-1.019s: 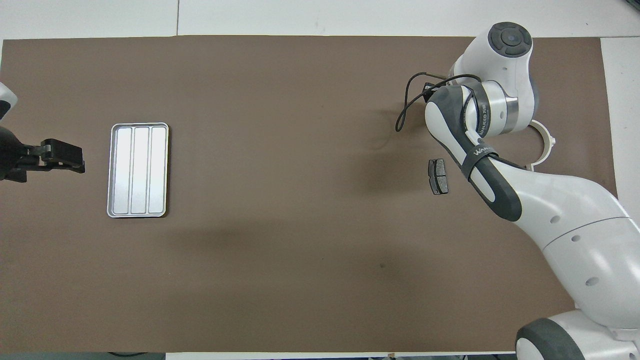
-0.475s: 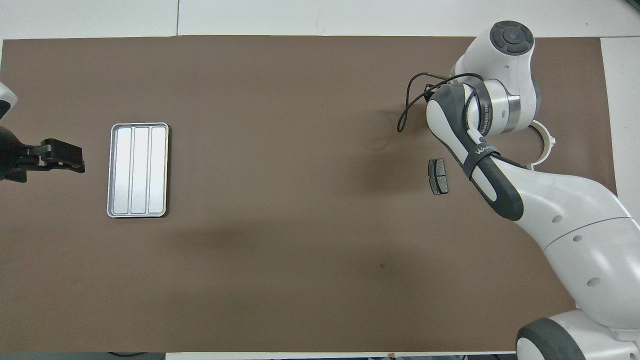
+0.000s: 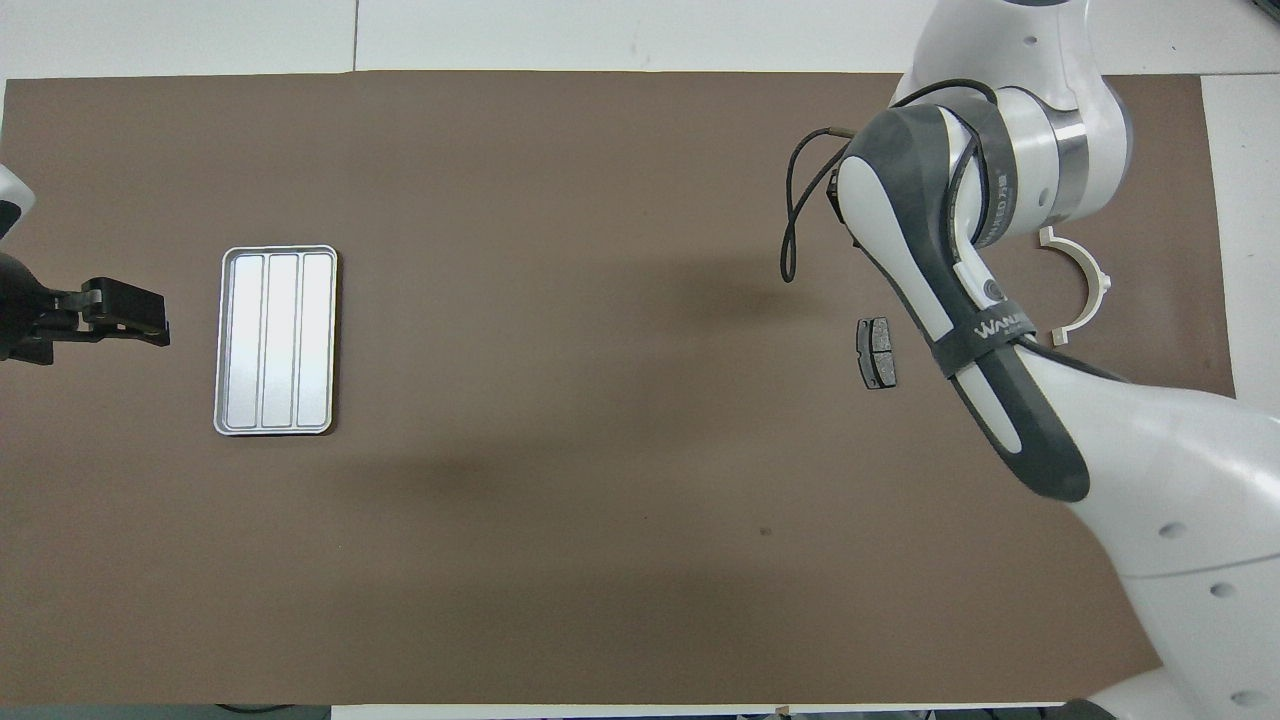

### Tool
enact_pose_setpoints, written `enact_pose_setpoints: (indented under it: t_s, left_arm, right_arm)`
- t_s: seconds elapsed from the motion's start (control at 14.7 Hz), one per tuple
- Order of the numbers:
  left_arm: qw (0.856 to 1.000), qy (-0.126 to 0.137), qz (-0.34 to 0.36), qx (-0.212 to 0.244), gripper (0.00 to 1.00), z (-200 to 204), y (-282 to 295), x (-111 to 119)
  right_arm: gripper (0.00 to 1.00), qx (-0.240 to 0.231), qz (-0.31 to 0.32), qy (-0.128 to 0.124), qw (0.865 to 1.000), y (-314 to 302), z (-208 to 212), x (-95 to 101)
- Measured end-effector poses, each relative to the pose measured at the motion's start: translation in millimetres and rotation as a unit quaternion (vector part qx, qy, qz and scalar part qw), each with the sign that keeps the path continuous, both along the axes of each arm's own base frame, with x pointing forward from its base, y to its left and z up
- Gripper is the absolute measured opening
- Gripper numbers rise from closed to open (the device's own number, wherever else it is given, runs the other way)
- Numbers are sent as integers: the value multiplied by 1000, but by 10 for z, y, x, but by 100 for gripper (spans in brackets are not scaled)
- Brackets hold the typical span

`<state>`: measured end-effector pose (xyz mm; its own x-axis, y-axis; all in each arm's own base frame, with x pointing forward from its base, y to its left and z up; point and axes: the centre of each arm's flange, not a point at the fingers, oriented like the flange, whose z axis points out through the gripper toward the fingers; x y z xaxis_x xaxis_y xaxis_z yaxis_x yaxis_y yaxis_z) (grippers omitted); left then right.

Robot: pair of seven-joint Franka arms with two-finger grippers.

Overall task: Pick bearing gear from pile to tray
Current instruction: 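Carry the small black part with the right gripper toward the table center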

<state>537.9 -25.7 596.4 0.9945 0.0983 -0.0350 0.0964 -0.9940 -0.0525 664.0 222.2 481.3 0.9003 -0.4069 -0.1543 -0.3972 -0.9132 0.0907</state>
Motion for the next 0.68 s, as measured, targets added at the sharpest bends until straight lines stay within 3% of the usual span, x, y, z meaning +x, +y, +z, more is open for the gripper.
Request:
enact_pose_setpoints:
  t_s: [0.34, 0.54, 0.68]
  left_arm:
    - [1000, 0, 0, 0, 100, 0, 0, 0]
    - [1000, 0, 0, 0, 100, 0, -1, 0]
    - [1000, 0, 0, 0, 100, 0, -1, 0]
  right_arm:
    - [24, 12, -117, -57, 991, 1744, 234, -726]
    - [24, 22, -149, -69, 986, 2293, -94, -892]
    - [24, 25, -165, -79, 983, 2619, -582, -910]
